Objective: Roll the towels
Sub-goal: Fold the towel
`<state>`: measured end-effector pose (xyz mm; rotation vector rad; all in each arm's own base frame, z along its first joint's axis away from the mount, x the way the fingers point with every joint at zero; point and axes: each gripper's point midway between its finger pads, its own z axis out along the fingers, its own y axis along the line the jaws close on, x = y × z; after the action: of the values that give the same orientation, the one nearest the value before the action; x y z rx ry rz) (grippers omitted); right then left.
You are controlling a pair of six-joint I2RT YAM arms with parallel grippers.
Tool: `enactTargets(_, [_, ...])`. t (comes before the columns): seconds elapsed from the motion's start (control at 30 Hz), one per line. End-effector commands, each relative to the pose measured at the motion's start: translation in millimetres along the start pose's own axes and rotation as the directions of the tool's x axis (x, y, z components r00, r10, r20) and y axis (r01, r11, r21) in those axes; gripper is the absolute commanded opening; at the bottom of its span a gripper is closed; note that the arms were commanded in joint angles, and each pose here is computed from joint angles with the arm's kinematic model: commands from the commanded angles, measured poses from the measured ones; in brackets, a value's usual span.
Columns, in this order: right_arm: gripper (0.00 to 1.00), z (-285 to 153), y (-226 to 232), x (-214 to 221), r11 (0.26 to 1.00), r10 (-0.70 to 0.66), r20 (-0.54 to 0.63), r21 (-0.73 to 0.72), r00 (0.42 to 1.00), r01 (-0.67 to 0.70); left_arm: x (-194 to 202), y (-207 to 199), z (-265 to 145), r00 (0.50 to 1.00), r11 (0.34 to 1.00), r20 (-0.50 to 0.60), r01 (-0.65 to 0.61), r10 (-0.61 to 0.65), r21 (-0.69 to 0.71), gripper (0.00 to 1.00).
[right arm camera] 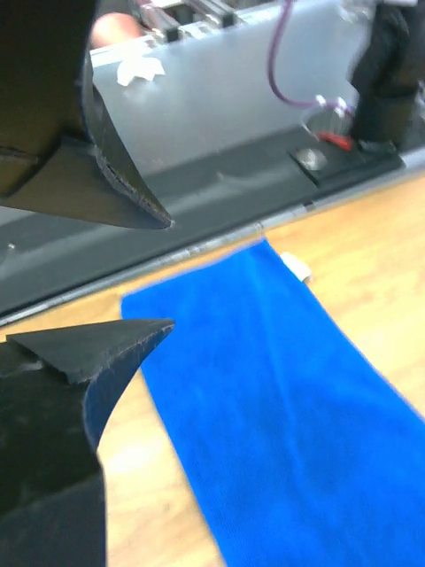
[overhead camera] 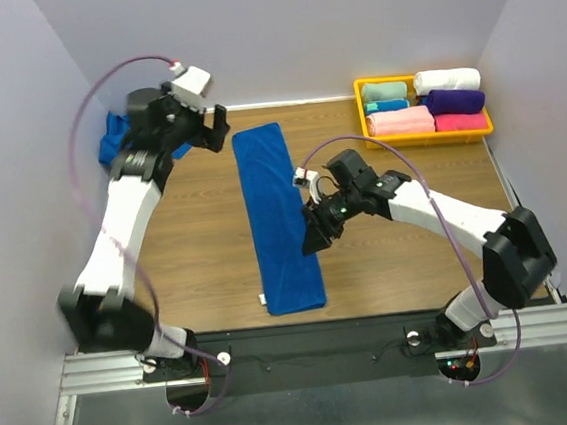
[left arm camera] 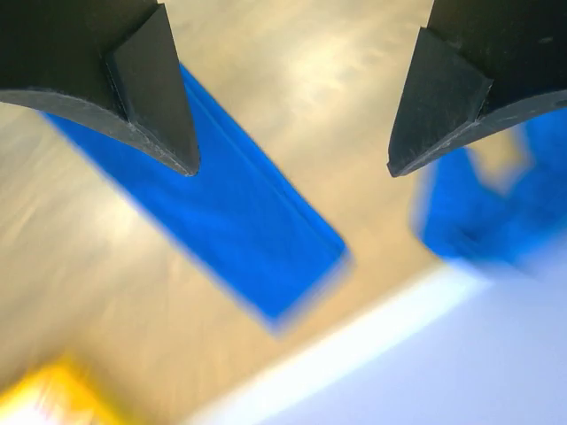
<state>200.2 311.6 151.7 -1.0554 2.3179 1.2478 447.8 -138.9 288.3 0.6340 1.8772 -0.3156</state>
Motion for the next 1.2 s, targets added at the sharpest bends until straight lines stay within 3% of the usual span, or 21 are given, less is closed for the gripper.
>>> enactTargets(0.0, [0.48, 10, 9, 46, 0.995, 0.053, -0.09, -0.085, 0.995, -0.061, -44, -22, -64, 0.967, 0.99, 0.209, -0.14, 0.144, -0.032, 0.99])
enactTargets(0.07, [0.46, 15, 10, 67, 0.992, 0.069, -0.135, -0.095, 0.988, -0.083, -25, -33, -71, 0.971, 0.987, 0.177, -0.161, 0.157, 0.006, 0.99])
enactTargets(0.23, [0.4, 31, 13, 100, 0.989, 0.082, -0.231, -0.104, 0.97, -0.108, -16, -58, -101, 0.939, 0.961, 0.234, -0.272, 0.252, 0.055, 0.99])
enactTargets(0.37, [0.39, 43, -3, 120, 0.986, 0.133, -0.296, -0.053, 0.946, -0.156, 6, -69, -107, 0.921, 0.937, 0.22, -0.343, 0.321, 0.068, 0.95])
enactTargets(0.63, [0.37, 68, -39, 140, 0.971, 0.236, -0.383, 0.061, 0.893, -0.231, 66, -89, -117, 0.881, 0.872, 0.112, -0.472, 0.461, 0.129, 0.89])
enactTargets(0.7, [0.37, 67, -40, 146, 0.97, 0.242, -0.392, 0.072, 0.887, -0.233, 93, -107, -124, 0.862, 0.832, 0.087, -0.505, 0.5, 0.228, 0.88])
enactTargets(0.73, [0.37, 65, -38, 144, 0.971, 0.238, -0.388, 0.069, 0.891, -0.229, 97, -115, -132, 0.802, 0.761, 0.129, -0.595, 0.583, 0.259, 0.88])
enactTargets(0.8, [0.37, 59, -31, 139, 0.975, 0.22, -0.382, 0.055, 0.898, -0.215, 123, -133, -138, 0.771, 0.706, 0.125, -0.625, 0.624, 0.334, 0.85])
enactTargets(0.9, [0.47, 44, -8, 104, 0.988, 0.146, -0.308, 0.0, 0.94, -0.153, 164, -153, -149, 0.725, 0.622, 0.105, -0.648, 0.681, 0.441, 0.79])
enactTargets(0.93, [0.51, 40, 0, 86, 0.992, 0.117, -0.27, -0.023, 0.956, -0.128, 179, -170, -155, 0.706, 0.567, 0.116, -0.646, 0.699, 0.511, 0.77])
enactTargets(1.0, [0.57, 25, 14, 62, 0.997, 0.064, -0.198, -0.039, 0.978, -0.073, 200, -183, -155, 0.697, 0.537, 0.099, -0.627, 0.71, 0.564, 0.72])
enactTargets(1.03, [0.63, 19, 15, 48, 0.997, 0.066, -0.162, -0.03, 0.985, -0.072, 207, -201, -156, 0.683, 0.485, 0.127, -0.625, 0.719, 0.612, 0.7])
enactTargets(1.13, [0.68, 5, 3, 37, 0.995, 0.096, -0.134, -0.018, 0.986, -0.1, 221, -230, -154, 0.711, 0.479, 0.104, -0.567, 0.696, 0.67, 0.67])
enactTargets(1.17, [0.7, -8, -16, 28, 0.99, 0.139, -0.088, 0.007, 0.986, -0.139, 229, -249, -156, 0.693, 0.425, 0.122, -0.561, 0.711, 0.71, 0.67])
